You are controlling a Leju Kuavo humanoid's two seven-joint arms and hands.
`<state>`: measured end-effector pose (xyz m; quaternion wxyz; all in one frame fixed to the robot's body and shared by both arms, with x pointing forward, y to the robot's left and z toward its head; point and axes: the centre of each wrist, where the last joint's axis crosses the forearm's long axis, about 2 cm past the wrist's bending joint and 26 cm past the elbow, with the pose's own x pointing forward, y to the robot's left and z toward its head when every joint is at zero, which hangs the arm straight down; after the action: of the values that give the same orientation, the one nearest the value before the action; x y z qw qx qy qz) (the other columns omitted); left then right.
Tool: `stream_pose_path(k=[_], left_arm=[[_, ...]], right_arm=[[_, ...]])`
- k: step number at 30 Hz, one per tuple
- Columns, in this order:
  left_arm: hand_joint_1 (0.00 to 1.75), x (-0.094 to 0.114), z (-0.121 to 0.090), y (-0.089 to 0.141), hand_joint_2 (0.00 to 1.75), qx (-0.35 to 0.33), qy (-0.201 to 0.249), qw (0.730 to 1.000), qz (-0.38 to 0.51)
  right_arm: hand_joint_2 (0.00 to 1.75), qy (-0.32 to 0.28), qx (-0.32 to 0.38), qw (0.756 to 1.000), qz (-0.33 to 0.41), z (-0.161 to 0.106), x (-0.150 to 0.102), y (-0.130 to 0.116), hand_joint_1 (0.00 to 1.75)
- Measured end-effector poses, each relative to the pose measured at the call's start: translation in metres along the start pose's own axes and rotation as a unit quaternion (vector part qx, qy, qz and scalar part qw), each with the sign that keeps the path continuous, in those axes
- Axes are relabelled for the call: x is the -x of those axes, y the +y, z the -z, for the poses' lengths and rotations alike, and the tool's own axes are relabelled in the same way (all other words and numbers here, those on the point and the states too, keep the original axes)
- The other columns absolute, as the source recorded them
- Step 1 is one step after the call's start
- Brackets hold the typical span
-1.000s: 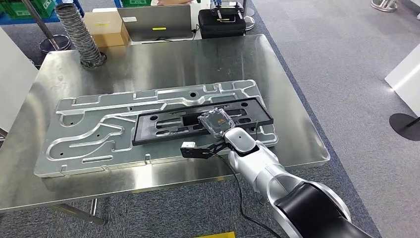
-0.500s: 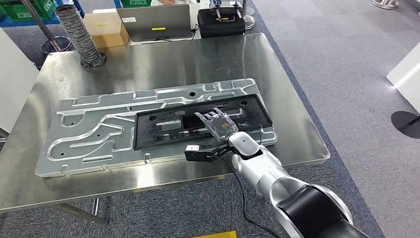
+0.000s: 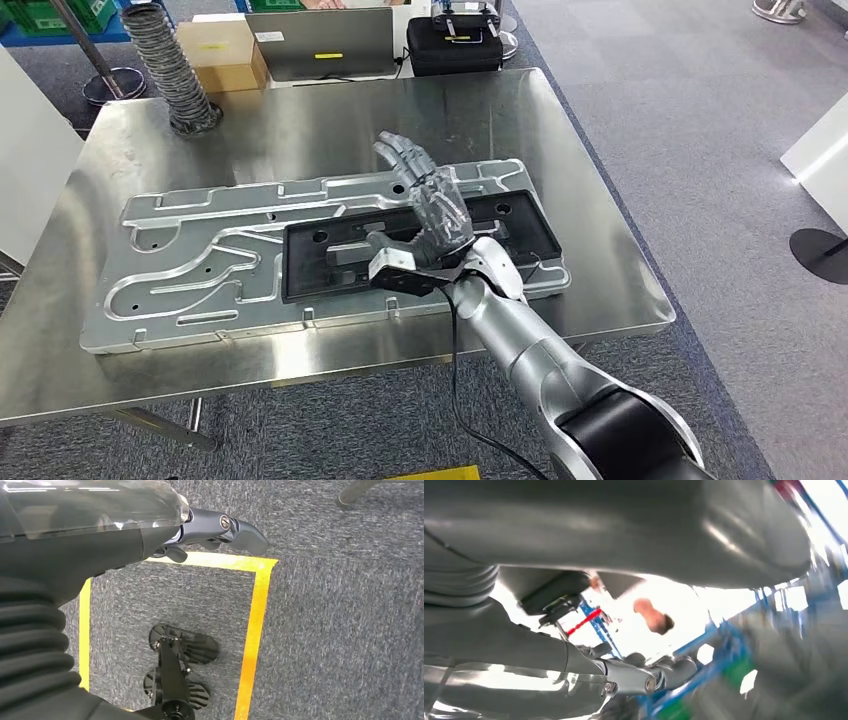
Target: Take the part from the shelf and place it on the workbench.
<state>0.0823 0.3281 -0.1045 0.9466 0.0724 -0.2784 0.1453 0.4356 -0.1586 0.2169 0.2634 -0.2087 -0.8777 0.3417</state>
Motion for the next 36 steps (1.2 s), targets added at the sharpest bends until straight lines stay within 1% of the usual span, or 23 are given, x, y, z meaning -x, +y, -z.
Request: stream_pose_path(k=[2,4,6,7,9,11,12,13,15,17,19,22,24,26,32,34,36], left_arm=[[0.00,0.000,0.000,-0.001,0.00,-0.001,0.002,1.000,-0.007],[0.00,0.004,-0.001,-0.001,0.00,-0.005,0.006,1.000,-0.017],[0.00,0.011,-0.004,0.001,0.00,-0.010,0.011,1.000,-0.026],[0.00,0.015,-0.006,0.002,0.00,-0.012,0.013,0.999,-0.031],[0.00,0.020,-0.008,0.003,0.00,-0.015,0.013,0.999,-0.042],[0.00,0.023,-0.010,0.002,0.00,-0.016,0.009,0.998,-0.053],[0.00,0.024,-0.010,0.001,0.00,-0.016,0.006,0.998,-0.059],[0.00,0.025,-0.011,0.000,0.00,-0.017,0.005,0.998,-0.064],[0.00,0.028,-0.012,0.000,0.00,-0.019,0.004,0.997,-0.074],[0.00,0.032,-0.014,0.000,0.00,-0.020,0.006,0.997,-0.078],[0.00,0.033,-0.014,-0.001,0.00,-0.020,0.006,0.996,-0.082],[0.00,0.033,-0.015,-0.003,0.00,-0.021,0.009,0.996,-0.088],[0.00,0.035,-0.016,-0.003,0.00,-0.021,0.012,0.996,-0.090],[0.00,0.034,-0.015,-0.004,0.00,-0.021,0.012,0.996,-0.091],[0.00,0.031,-0.014,-0.008,0.00,-0.016,0.011,0.996,-0.089],[0.00,0.031,-0.014,-0.009,0.00,-0.013,0.012,0.996,-0.085],[0.00,0.031,-0.015,-0.010,0.00,-0.011,0.013,0.996,-0.083]], right_arm=[[0.00,0.004,0.093,0.994,0.065,0.001,-0.001,-0.024,0.00],[0.00,-0.003,0.181,0.974,0.133,-0.004,0.000,-0.058,0.00],[0.00,-0.025,0.244,0.953,0.178,-0.016,0.001,-0.094,0.00],[0.00,-0.039,0.267,0.944,0.187,-0.024,0.000,-0.111,0.00],[0.00,-0.066,0.309,0.933,0.174,-0.040,-0.001,-0.147,0.00],[0.00,-0.083,0.351,0.924,0.125,-0.058,-0.002,-0.183,0.00],[0.00,-0.081,0.370,0.921,0.093,-0.071,-0.001,-0.197,0.00],[0.00,-0.071,0.386,0.918,0.057,-0.087,0.002,-0.211,0.00],[0.00,-0.035,0.407,0.913,-0.007,-0.125,0.010,-0.230,0.00],[0.00,-0.003,0.419,0.907,-0.048,-0.159,0.014,-0.243,0.00],[0.00,0.027,0.420,0.903,-0.081,-0.187,0.015,-0.250,0.00],[0.00,0.107,0.393,0.903,-0.139,-0.243,0.016,-0.242,0.00],[0.00,0.147,0.378,0.900,-0.159,-0.271,0.014,-0.239,0.00],[0.00,0.168,0.372,0.897,-0.170,-0.287,0.013,-0.239,0.00],[0.00,0.217,0.350,0.892,-0.187,-0.321,0.010,-0.235,0.00],[0.00,0.261,0.328,0.886,-0.200,-0.343,0.012,-0.224,0.00],[0.00,0.317,0.301,0.874,-0.212,-0.369,0.013,-0.205,0.00]])
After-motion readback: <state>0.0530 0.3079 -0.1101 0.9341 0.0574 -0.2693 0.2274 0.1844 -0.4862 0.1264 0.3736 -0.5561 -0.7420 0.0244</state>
